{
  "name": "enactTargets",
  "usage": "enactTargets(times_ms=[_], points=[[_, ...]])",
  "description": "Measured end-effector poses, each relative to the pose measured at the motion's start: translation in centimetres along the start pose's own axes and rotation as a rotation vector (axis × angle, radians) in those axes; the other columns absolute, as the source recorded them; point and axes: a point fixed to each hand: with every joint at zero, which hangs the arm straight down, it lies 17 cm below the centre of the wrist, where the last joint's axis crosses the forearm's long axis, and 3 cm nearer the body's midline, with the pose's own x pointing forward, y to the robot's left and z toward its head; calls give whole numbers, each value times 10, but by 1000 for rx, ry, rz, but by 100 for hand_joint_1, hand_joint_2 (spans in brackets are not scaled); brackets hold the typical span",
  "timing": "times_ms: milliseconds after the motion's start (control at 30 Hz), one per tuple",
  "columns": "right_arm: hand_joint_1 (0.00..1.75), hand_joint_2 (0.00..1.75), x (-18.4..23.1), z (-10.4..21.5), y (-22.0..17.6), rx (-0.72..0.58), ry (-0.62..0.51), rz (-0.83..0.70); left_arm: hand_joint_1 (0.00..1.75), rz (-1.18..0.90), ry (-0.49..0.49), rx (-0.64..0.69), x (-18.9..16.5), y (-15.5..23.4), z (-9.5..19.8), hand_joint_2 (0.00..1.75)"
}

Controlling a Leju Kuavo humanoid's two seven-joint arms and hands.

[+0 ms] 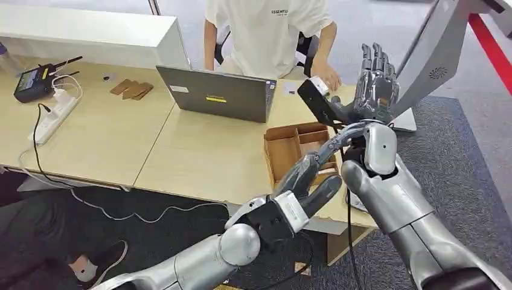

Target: Pass the card to the sensor for recognition and then transmit it.

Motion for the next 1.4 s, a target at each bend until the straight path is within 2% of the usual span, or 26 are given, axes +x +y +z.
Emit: enactTargets(times_ms=[300, 433, 533, 700, 900, 1067, 1200, 1400], points=[[0, 175, -24, 65, -12, -2, 115, -528, 0, -78, 50, 77, -7, 24, 14, 0], [0, 175, -34, 87, -14, 9, 159, -732, 0, -86, 55, 94, -5, 31, 19, 0], [0, 175, -40, 99, -25, -19, 170, -826, 0, -87, 51, 93, -2, 32, 21, 0], [0, 175, -51, 111, -38, -71, 189, -936, 0, -86, 36, 88, 3, 33, 22, 0], [0, 175, -51, 122, -55, -118, 165, -1029, 0, -138, -22, 146, 18, 49, 22, 0], [0, 175, -41, 127, -79, -163, 116, -1110, 0, -173, -44, 272, 28, 87, 22, 0], [0, 175, -28, 128, -98, -193, 70, -1166, 0, -206, -42, 402, 33, 132, 27, 0], [0, 175, -20, 129, -107, -202, 47, -1200, 0, -195, -9, 517, 29, 181, 38, 0]])
